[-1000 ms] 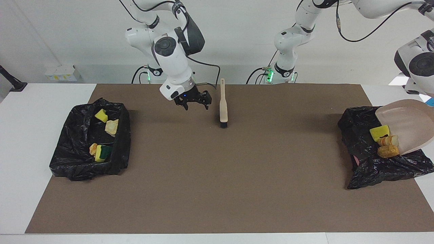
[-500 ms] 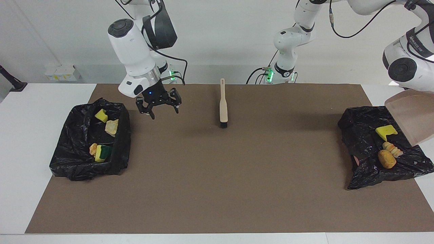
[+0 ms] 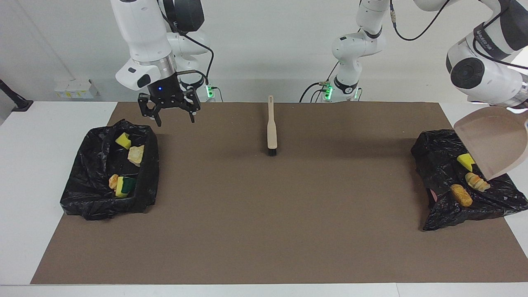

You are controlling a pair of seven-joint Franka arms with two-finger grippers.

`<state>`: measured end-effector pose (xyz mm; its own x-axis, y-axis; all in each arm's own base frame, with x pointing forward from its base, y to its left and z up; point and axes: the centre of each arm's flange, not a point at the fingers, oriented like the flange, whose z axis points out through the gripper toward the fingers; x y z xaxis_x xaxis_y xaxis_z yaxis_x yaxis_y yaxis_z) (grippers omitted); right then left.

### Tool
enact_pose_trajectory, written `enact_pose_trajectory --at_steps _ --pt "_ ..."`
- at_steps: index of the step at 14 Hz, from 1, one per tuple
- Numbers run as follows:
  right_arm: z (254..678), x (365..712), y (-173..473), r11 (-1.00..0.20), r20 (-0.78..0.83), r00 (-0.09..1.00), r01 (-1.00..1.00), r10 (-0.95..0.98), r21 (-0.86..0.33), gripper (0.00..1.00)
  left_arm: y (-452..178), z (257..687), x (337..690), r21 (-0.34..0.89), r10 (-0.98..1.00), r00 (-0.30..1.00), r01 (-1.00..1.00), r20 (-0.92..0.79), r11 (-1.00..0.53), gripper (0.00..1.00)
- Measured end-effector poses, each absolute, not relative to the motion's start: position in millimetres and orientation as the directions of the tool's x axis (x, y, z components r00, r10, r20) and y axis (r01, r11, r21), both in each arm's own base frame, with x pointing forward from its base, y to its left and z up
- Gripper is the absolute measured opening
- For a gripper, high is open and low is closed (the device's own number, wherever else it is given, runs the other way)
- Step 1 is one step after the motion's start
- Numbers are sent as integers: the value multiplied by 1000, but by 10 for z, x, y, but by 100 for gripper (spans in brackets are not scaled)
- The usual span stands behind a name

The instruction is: Sweep and dump trash in bin

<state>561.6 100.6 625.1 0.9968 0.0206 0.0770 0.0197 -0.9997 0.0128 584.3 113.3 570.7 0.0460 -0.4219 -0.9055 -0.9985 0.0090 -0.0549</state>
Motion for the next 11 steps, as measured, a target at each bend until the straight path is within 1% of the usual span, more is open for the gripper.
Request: enact_pose_trajectory --at_steps 2,4,7,9,11 --pt "6307 5566 972 -998 42 998 -52 -51 18 100 821 5665 5836 -79 -478 73 -997 -875 -8 31" --pt "6335 5536 947 -997 21 997 -73 -72 23 100 562 5606 5803 -131 -532 147 -989 -834 -69 31" --pt "6352 5506 946 -996 6 996 -86 -86 28 100 246 5465 5681 -213 -594 337 -939 -730 -270 31" --pt "6344 5481 945 -995 -6 995 -98 -98 31 100 107 5374 5589 -222 -611 452 -882 -650 -416 31" --pt "6346 5475 947 -994 -7 995 -104 -104 32 100 -3 5305 5501 -201 -604 542 -818 -584 -540 31"
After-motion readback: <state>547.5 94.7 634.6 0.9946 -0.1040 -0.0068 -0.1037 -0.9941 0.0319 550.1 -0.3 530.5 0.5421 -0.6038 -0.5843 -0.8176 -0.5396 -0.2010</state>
